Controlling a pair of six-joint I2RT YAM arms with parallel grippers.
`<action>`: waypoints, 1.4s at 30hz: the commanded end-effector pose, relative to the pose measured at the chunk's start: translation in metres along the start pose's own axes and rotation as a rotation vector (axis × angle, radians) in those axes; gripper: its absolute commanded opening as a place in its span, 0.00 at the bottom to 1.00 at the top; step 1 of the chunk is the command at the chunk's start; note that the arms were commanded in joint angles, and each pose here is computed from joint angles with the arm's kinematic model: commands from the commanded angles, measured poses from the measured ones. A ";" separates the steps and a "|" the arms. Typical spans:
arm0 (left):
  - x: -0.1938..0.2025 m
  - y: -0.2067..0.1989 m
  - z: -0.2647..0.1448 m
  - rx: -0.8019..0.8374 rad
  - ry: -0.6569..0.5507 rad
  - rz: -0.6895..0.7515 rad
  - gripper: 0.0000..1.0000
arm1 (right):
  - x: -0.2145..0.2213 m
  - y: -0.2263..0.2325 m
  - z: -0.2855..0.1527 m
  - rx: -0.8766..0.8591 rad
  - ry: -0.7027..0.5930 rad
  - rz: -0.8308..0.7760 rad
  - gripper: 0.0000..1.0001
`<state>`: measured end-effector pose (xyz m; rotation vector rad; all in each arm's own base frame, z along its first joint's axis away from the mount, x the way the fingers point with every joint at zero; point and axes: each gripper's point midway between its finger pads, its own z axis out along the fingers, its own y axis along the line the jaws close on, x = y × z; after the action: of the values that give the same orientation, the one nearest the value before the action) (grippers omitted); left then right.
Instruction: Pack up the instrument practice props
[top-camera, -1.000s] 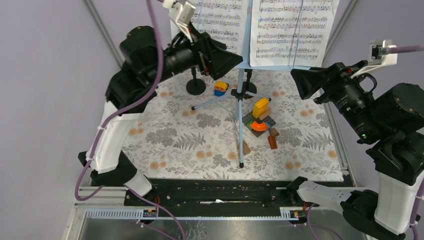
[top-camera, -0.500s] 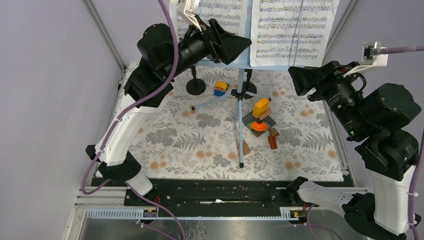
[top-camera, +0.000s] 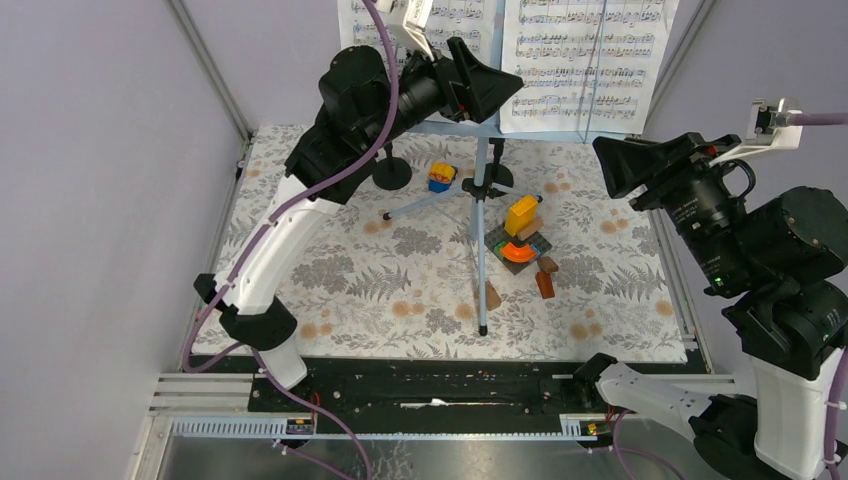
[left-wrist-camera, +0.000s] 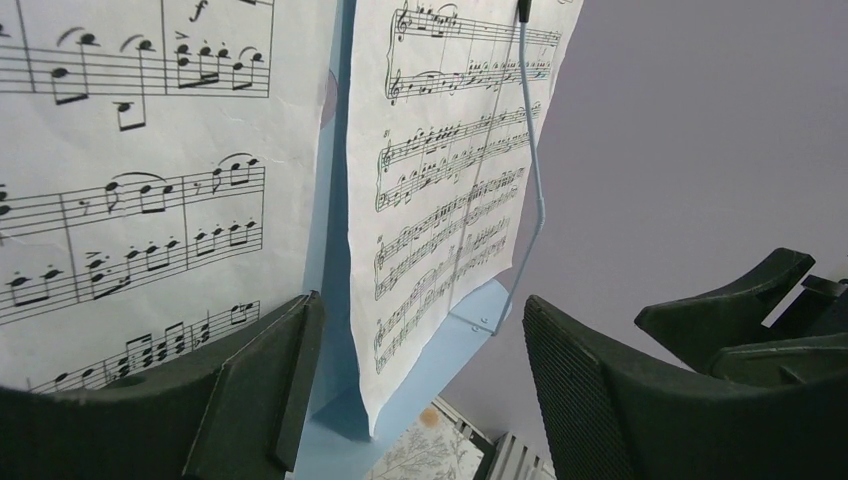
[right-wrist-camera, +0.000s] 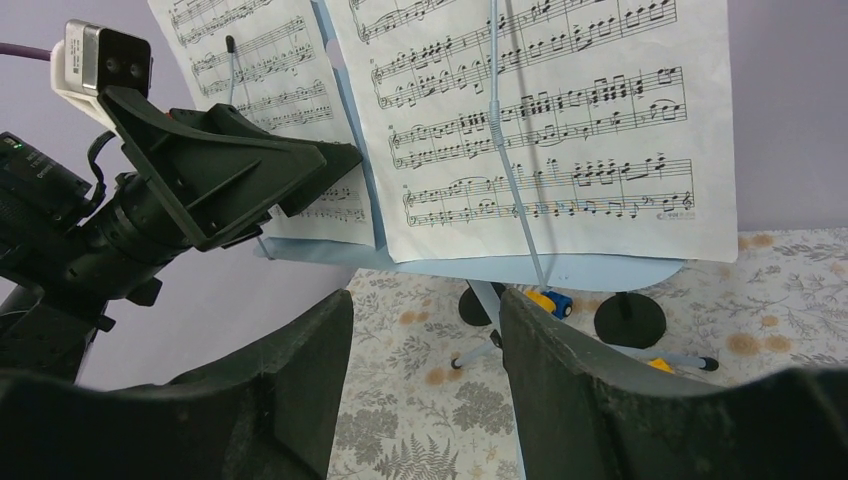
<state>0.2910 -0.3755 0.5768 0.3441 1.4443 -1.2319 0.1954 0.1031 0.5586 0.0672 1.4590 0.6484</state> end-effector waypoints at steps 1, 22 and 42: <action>-0.008 -0.008 0.009 0.037 -0.055 -0.014 0.78 | -0.008 -0.003 0.001 0.016 -0.042 0.004 0.63; -0.013 -0.012 0.040 0.084 -0.181 0.109 0.67 | 0.005 0.011 0.017 -0.059 -0.008 -0.057 0.54; -0.020 -0.013 0.046 0.108 -0.247 0.142 0.04 | -0.029 -0.004 0.078 0.176 -0.081 -0.129 0.49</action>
<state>0.3162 -0.4181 0.5863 0.3723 1.2153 -1.1926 0.2728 0.1345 0.5672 0.0744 1.4997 0.4724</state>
